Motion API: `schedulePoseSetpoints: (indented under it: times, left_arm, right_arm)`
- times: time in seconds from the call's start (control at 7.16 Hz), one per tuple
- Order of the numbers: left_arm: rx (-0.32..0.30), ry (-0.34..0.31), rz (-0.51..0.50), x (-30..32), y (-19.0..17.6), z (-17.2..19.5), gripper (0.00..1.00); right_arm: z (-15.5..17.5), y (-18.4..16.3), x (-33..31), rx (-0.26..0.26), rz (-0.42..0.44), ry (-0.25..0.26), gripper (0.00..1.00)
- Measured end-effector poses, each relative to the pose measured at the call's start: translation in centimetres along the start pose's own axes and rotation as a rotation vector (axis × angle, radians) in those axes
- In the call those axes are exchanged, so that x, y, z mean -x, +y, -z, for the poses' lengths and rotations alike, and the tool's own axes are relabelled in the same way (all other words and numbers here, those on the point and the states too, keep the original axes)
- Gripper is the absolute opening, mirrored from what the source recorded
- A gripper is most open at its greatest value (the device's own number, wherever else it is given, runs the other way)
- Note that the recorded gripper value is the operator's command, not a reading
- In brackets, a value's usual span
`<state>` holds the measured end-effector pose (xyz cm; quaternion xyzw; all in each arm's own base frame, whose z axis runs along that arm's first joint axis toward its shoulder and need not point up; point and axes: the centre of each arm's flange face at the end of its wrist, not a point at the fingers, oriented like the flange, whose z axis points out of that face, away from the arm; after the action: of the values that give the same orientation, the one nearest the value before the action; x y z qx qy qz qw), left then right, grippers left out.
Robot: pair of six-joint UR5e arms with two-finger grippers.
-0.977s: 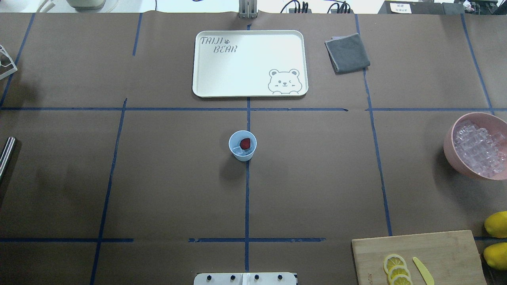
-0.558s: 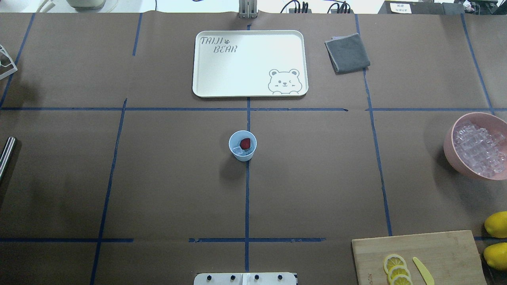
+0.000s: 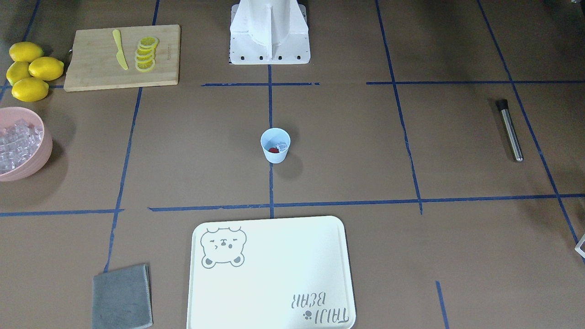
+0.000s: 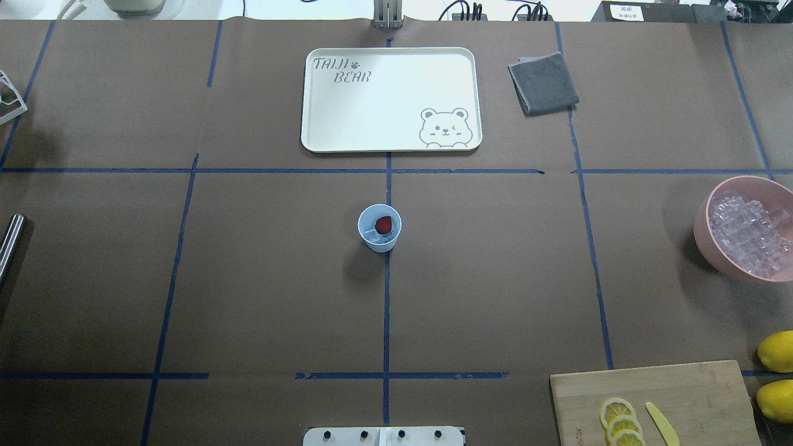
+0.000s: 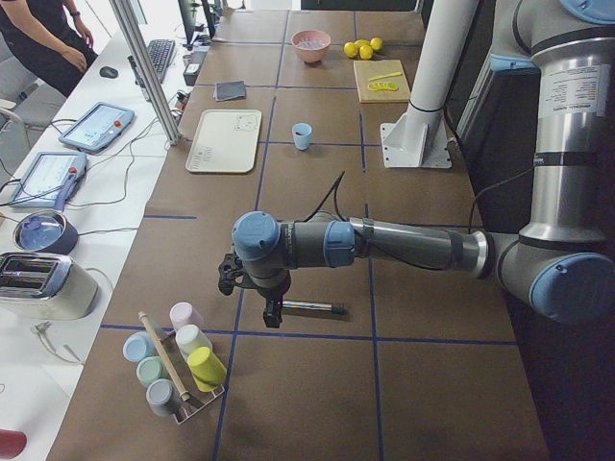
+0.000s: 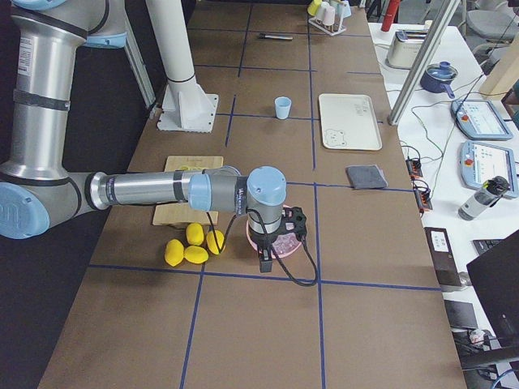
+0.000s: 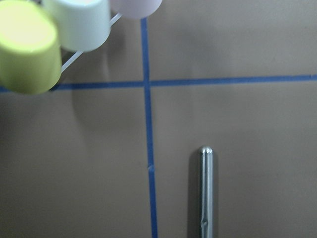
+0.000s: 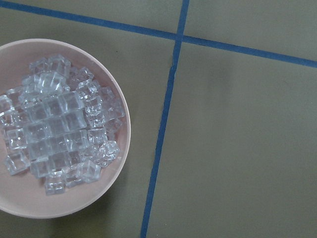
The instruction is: Mash ice and strawberries in cup
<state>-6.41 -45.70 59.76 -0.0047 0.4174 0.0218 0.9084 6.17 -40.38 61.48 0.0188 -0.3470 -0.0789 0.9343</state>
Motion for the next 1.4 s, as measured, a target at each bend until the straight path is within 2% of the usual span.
schedulePoseSetpoints:
  times: [0.42,0.98,1.4]
  left_arm:
    - [-0.005,-0.025,0.020,0.1,2.8,0.5,1.00]
    - [-0.004,-0.080,-0.039,0.1,3.6,0.9,1.00]
    - [0.005,-0.035,-0.011,0.2,4.7,0.3,1.00]
  right_arm:
    - [-0.3,0.1,-0.3,0.008,-0.018,0.002,0.99]
    - [-1.5,1.1,-1.2,0.037,-0.032,-0.013,0.99]
    - [-1.5,1.5,-1.5,0.029,-0.040,-0.049,0.99]
